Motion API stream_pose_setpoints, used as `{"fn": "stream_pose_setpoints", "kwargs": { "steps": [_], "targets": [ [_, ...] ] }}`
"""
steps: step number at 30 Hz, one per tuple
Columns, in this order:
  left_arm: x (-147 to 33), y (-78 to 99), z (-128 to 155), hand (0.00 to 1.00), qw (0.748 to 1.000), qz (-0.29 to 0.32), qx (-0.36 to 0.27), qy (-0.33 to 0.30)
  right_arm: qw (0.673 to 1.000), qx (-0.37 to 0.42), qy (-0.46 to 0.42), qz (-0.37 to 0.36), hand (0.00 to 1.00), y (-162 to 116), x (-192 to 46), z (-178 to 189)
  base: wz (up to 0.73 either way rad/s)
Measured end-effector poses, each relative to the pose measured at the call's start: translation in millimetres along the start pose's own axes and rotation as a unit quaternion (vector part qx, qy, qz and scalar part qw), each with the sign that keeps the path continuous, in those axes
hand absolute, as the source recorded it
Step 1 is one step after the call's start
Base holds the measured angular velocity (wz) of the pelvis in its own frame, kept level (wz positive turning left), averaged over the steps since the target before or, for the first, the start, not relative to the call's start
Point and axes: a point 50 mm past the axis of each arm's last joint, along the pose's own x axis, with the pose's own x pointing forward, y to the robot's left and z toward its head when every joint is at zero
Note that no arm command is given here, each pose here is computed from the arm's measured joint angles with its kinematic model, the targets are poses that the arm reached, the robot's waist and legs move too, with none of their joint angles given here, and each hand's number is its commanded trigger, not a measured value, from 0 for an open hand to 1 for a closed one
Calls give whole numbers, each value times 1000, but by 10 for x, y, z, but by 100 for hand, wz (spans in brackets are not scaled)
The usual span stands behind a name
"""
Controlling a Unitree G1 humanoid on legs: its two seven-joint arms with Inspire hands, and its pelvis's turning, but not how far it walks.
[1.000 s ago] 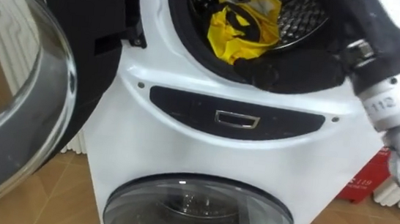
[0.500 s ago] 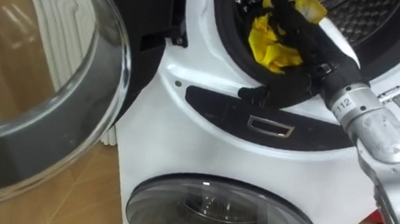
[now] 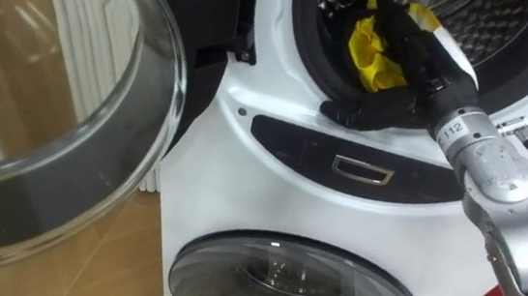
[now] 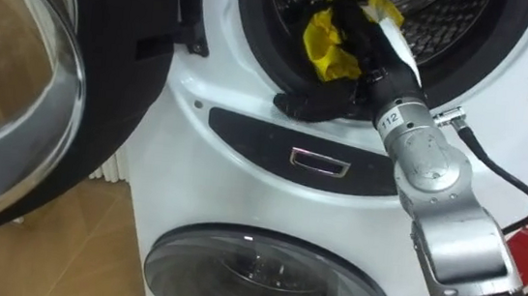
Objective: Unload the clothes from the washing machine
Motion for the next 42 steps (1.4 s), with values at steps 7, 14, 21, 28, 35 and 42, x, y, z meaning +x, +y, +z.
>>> {"fn": "stream_pose_setpoints", "kwargs": {
  "steps": [7, 14, 21, 28, 35, 42],
  "targets": [
    [0, 5, -15, 0, 1000, 2, -3, 2, 1000, 18, 5, 1, 0, -31, 0, -20, 4],
    [-5, 26, -71, 0, 1000, 17, -2, 9, 994, 101, -4, -42, 0, -193, 2, 26, 4],
    [-9, 42, -101, 0, 1000, 24, -7, 12, 985, 163, -16, -45, 0, -260, -7, 69, 0],
    [-11, 53, -118, 0, 999, 26, -12, 14, 983, 177, -16, -49, 0, -263, -8, 73, 0],
    [-11, 45, -122, 0, 999, 31, -13, 14, 980, 189, -19, -54, 0, -294, -14, 84, 0],
    [-13, 37, -148, 0, 999, 29, -32, 17, 987, 147, -17, -65, 0, -291, -12, 76, 0]
  ]
}}
